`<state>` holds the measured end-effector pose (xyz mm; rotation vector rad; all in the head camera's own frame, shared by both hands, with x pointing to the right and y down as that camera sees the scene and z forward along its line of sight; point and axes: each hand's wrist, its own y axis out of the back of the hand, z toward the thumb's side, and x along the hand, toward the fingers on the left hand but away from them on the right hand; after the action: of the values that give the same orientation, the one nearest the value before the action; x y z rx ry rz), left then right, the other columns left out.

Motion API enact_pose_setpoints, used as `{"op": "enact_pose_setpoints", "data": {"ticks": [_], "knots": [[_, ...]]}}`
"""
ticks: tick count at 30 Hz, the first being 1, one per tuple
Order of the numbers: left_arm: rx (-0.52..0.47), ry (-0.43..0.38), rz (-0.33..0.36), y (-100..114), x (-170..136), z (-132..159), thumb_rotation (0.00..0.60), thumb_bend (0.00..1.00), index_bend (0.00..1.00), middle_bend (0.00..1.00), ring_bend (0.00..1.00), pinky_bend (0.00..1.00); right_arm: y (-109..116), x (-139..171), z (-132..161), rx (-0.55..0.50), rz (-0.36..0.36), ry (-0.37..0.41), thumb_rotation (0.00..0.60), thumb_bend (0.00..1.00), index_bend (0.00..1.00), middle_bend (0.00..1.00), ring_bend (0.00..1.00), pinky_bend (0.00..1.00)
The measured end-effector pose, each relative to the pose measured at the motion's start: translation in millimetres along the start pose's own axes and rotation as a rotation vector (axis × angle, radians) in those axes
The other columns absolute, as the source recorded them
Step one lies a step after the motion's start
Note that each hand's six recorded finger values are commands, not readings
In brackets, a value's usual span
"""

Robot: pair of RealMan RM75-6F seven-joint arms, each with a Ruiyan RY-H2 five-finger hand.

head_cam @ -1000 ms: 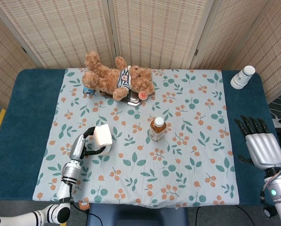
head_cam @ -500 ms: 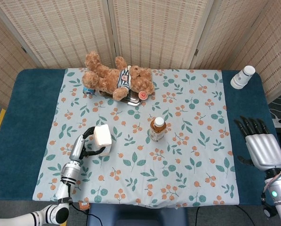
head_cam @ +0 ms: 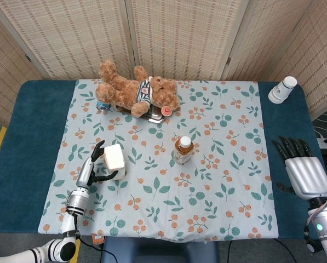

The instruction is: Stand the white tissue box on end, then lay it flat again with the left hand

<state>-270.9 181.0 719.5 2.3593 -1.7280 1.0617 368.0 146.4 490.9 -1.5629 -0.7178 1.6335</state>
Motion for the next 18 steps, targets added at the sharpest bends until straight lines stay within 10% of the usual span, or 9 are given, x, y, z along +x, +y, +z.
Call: {"op": "enact_pose_setpoints", "data": {"ticks": [18], "knots": [[0.019,-0.027,-0.022,6.1,-7.5,9.9,0.600,0.15,0.00,0.02,0.00,0.09,7.2,5.3,1.7,-0.013,-0.025,0.013,0.600,0.12,0.07,0.00,0.00,0.00]]}}
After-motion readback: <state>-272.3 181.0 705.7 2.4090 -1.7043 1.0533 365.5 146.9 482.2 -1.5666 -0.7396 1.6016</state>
